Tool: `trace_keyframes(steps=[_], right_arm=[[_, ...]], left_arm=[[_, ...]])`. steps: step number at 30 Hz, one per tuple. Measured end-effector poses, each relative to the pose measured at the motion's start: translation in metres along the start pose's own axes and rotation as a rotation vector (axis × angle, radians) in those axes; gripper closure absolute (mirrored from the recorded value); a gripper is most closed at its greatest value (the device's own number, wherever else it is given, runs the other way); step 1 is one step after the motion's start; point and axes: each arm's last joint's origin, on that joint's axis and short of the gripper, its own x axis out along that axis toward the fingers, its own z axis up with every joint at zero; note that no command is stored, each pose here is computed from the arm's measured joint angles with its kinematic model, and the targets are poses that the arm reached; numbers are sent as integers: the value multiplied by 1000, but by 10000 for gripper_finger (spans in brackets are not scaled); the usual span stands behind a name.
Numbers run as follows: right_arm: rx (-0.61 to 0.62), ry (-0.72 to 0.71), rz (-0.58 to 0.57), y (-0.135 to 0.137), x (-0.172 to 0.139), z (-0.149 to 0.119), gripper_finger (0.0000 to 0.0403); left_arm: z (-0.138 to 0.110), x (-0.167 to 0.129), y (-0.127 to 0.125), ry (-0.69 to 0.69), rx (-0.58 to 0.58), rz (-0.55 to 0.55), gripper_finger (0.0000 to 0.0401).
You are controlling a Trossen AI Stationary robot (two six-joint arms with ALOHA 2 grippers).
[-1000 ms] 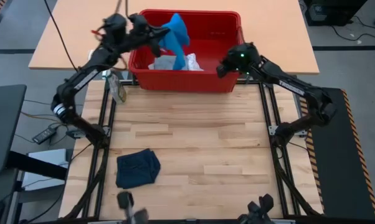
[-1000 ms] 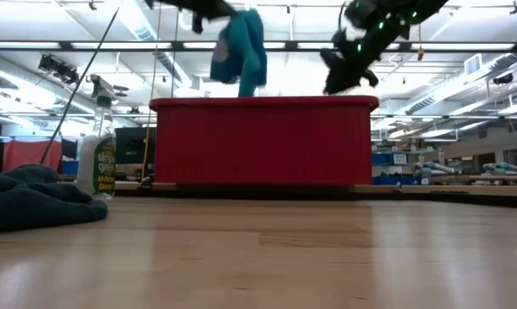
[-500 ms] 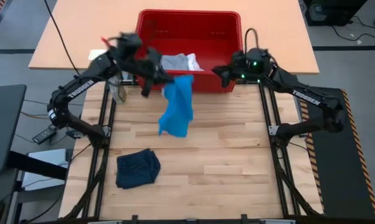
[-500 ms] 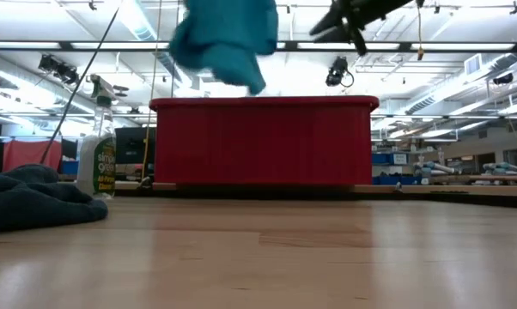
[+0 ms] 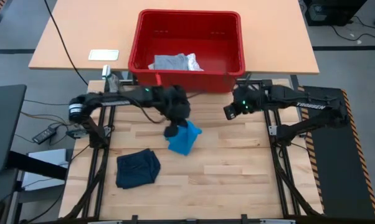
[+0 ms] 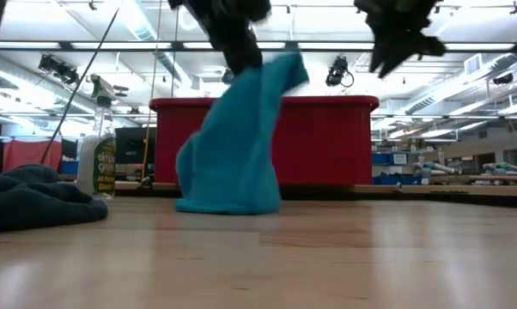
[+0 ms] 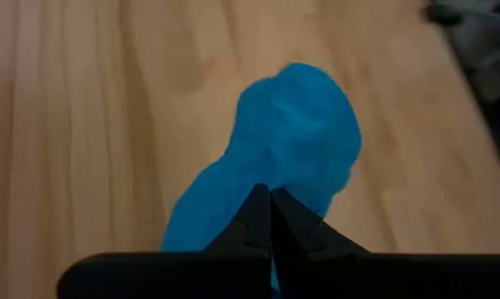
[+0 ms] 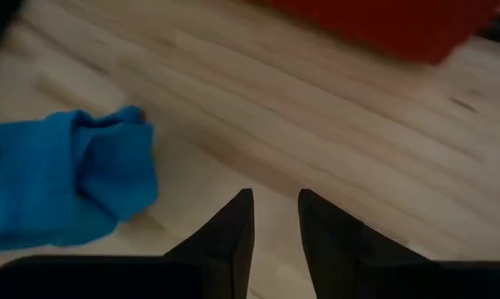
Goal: Fold laundry
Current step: Fold the light blue shorts
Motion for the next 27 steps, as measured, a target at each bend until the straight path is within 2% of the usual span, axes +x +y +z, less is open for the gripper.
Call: trace_keyframes(steps=[4, 8, 12, 15, 20, 23, 27], right_arm=[[8, 61, -37, 0, 8, -20, 297], [32, 165, -100, -8, 32, -48, 297], [53, 312, -83, -13, 60, -87, 297], [50, 369, -40, -14, 74, -114, 297], [52, 372, 61, -12, 88, -141, 297], [84, 329, 179, -7, 98, -143, 297], [175, 202, 299, -8, 120, -139, 297]], left_arm=[[-2, 41, 9, -1, -143, 19, 401], [-4, 85, 12, -7, -205, 4, 392], [-6, 124, 6, -35, -297, -22, 348], [-3, 141, -6, -67, -321, -49, 301], [10, 141, -22, -116, -342, -82, 228], [18, 121, -17, -112, -429, -26, 204], [22, 83, -5, -98, -529, 55, 196]])
